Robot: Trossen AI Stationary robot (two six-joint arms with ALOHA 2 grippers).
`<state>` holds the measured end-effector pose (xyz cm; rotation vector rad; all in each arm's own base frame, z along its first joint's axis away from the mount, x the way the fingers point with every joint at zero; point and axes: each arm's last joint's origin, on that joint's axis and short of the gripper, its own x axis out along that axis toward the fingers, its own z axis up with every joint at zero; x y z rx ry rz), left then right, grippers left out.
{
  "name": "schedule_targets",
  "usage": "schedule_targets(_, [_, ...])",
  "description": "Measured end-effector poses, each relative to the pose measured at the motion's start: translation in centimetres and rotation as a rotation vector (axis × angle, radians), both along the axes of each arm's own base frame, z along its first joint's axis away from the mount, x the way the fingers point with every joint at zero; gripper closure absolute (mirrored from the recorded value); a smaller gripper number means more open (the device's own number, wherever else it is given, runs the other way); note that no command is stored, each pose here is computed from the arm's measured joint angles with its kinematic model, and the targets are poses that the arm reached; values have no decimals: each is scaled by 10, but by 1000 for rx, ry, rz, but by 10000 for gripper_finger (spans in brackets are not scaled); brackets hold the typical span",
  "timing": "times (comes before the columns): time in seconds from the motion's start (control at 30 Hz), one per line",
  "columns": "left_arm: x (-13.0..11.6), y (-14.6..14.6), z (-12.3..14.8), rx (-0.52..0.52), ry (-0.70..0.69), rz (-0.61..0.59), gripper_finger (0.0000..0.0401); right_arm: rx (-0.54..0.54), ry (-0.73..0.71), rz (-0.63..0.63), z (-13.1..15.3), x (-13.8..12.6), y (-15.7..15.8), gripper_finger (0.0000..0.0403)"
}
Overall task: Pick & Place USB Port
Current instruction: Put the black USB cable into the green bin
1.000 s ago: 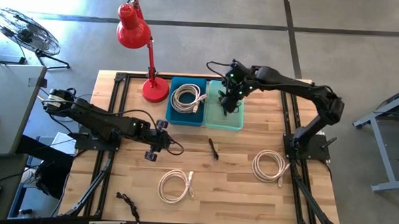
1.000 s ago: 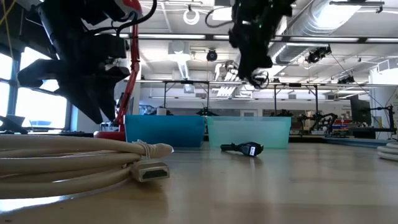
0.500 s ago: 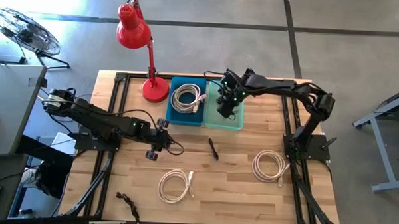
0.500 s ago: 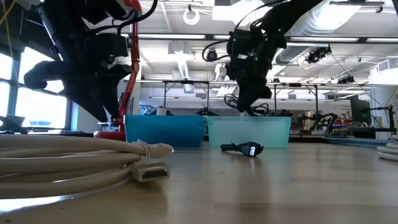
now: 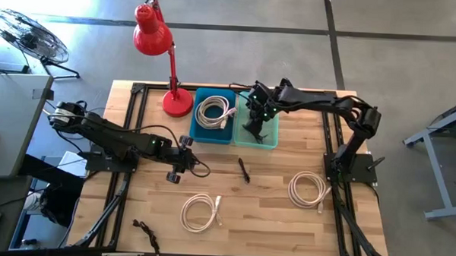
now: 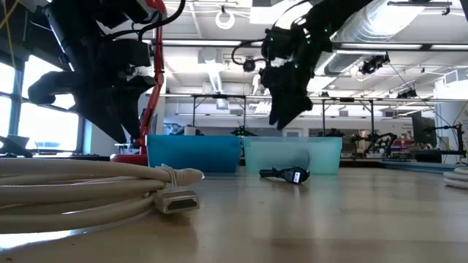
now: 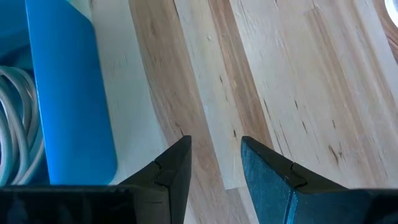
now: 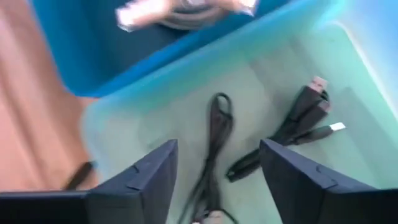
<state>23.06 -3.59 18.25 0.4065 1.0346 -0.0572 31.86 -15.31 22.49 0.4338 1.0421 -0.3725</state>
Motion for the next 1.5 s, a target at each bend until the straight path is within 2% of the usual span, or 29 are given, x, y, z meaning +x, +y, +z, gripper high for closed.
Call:
schedule_targets(0.17, [0, 0, 0, 0, 0, 1, 265, 36, -29, 19, 35, 10, 6, 164])
schedule_targets(0.3, [0, 0, 0, -1, 0, 1, 265, 43, -53, 88, 68, 20, 26, 165])
schedule_targets(0.53, [-1, 0, 0, -3, 11, 5, 265, 8, -127, 277, 121, 38, 94, 165])
schedule_targets(0.63, [-1, 0, -1, -4, 12, 4, 265, -55, -143, 337, 133, 41, 126, 165])
schedule_targets(0.73, [-1, 0, -1, -20, 17, -4, 265, -65, -152, 372, 135, 43, 152, 165])
schedule_targets(0.87, [-1, -1, -1, -51, 19, 2, 265, -64, -92, 365, 123, 47, 176, 165])
schedule_targets(1.03, [-1, -1, -1, -55, 18, 5, 265, -14, 62, 271, 84, 64, 187, 171])
schedule_targets(1.3, [-1, -1, -1, -67, 14, 29, 265, 81, 308, 70, 7, 93, 179, 193])
schedule_targets(1.5, [-2, -1, -1, -75, 19, 43, 265, 94, 473, 23, -35, 98, 177, 203])
